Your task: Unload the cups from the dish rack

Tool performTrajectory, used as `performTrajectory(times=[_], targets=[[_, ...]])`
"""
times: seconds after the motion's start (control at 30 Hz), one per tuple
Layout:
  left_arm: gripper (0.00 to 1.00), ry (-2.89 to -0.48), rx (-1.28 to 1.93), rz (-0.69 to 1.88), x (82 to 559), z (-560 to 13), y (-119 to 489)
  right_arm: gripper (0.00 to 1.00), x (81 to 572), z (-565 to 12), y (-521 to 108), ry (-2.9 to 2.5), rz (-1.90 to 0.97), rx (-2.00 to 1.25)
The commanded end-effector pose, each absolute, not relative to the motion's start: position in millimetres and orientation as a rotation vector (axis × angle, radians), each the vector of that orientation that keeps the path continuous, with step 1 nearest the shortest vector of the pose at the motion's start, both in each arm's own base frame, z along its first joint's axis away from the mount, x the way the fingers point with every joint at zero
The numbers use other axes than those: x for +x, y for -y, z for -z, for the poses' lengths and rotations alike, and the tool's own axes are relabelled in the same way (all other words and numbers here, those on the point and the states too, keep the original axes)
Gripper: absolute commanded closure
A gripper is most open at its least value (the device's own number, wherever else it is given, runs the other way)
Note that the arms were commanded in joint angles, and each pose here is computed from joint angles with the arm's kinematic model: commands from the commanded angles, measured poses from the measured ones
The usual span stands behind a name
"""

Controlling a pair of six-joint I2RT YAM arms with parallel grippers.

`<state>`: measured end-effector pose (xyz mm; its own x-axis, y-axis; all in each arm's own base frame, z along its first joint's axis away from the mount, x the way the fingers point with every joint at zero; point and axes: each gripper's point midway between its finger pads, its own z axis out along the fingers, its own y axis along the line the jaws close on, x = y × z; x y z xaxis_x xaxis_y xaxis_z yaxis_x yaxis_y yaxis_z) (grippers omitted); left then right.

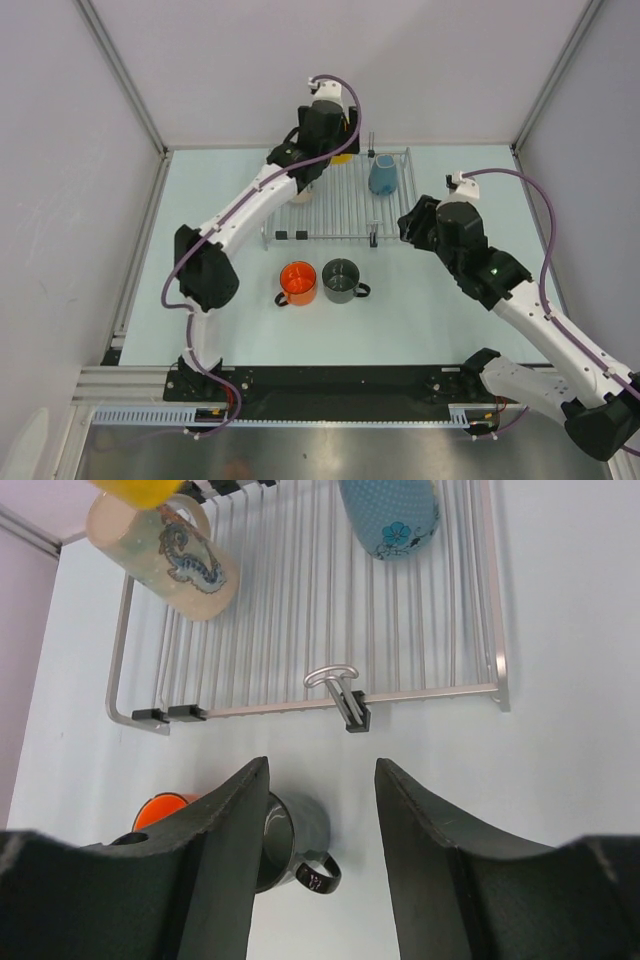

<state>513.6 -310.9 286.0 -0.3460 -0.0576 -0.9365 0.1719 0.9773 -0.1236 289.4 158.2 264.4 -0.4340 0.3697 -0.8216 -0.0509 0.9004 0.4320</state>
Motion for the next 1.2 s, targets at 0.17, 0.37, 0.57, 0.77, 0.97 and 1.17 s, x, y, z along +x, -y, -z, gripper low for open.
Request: performTrajectory(times=[0.17,0.37,0.57,0.77,0.97,1.17], targets=[[1.00,-1.767,0.024,0.762,430,-378,284,0.44,298,-296,-137,-1.842,-0.475,0.325],[1.00,-1.723,0.083,1.128,361,-361,282,0.31,295,-304,-132,-1.762,-0.543,0.372],[1.00,-1.622,0.151,1.464,294,-342,287,0.32,281,-305,-156,-1.742,-0.794,0.292],[1.00,-1.392,0.192,1.712,240,-343,276,0.32,257,-303,-185,-1.711,-1.065,0.207],[1.00,-1.315,0.091,1.721,221,-320,255,0.35,220,-290,-209,-1.625,-1.403,0.153],[0.99,-1.334,0.088,1.695,217,-311,260,0.37,192,-296,-226,-1.551,-1.574,0.099]])
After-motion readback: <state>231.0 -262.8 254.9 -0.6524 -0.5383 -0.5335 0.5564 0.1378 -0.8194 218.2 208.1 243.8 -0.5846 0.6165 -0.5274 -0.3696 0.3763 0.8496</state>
